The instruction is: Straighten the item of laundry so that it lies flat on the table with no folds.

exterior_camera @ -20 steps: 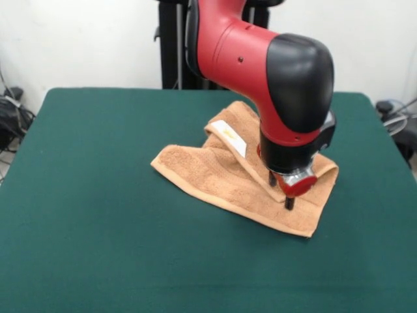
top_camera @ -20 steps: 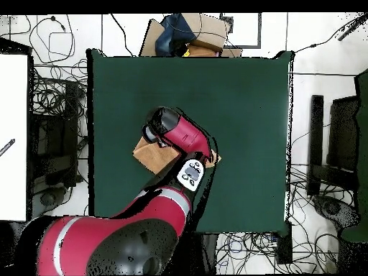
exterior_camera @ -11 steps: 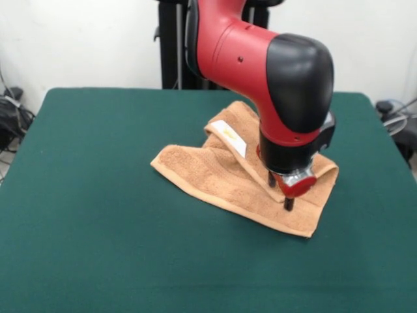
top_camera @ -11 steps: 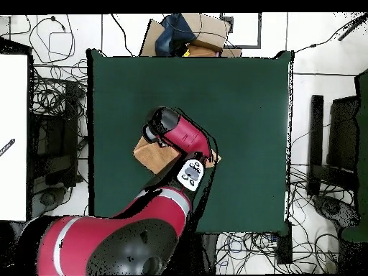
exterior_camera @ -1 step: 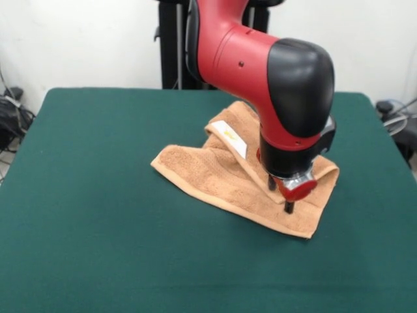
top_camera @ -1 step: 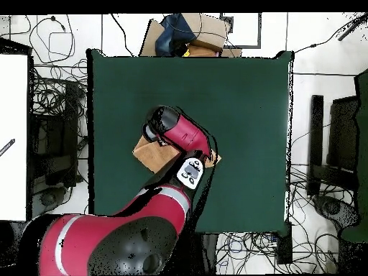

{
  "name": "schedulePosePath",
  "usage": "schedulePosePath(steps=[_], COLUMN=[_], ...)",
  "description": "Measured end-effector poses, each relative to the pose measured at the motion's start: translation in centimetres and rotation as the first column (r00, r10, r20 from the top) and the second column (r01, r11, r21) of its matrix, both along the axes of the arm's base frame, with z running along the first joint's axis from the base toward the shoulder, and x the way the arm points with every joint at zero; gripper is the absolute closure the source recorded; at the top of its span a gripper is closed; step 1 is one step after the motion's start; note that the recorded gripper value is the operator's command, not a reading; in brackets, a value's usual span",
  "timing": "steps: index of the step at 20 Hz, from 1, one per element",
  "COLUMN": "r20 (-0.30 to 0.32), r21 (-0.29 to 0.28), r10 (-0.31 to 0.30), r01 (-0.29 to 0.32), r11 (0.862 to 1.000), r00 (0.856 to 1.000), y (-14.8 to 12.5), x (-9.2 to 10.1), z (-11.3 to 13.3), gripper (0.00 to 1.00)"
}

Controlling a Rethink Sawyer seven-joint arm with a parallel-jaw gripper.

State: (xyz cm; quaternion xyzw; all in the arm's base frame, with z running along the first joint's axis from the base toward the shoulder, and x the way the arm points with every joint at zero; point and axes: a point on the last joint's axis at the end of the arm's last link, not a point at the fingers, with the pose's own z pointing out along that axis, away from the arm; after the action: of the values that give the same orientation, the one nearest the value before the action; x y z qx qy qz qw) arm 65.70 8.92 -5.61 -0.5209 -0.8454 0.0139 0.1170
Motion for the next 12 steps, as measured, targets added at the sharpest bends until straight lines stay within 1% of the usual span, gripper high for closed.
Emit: schedulePosePath(steps=[12], r20=[-0.014], r21=[-0.002], r10=[0.016], r01=[-0.016], r11=[1.000], r00=[1.000], y=[0.06], x=[0.40], z=[-0.03], gripper=[0.00])
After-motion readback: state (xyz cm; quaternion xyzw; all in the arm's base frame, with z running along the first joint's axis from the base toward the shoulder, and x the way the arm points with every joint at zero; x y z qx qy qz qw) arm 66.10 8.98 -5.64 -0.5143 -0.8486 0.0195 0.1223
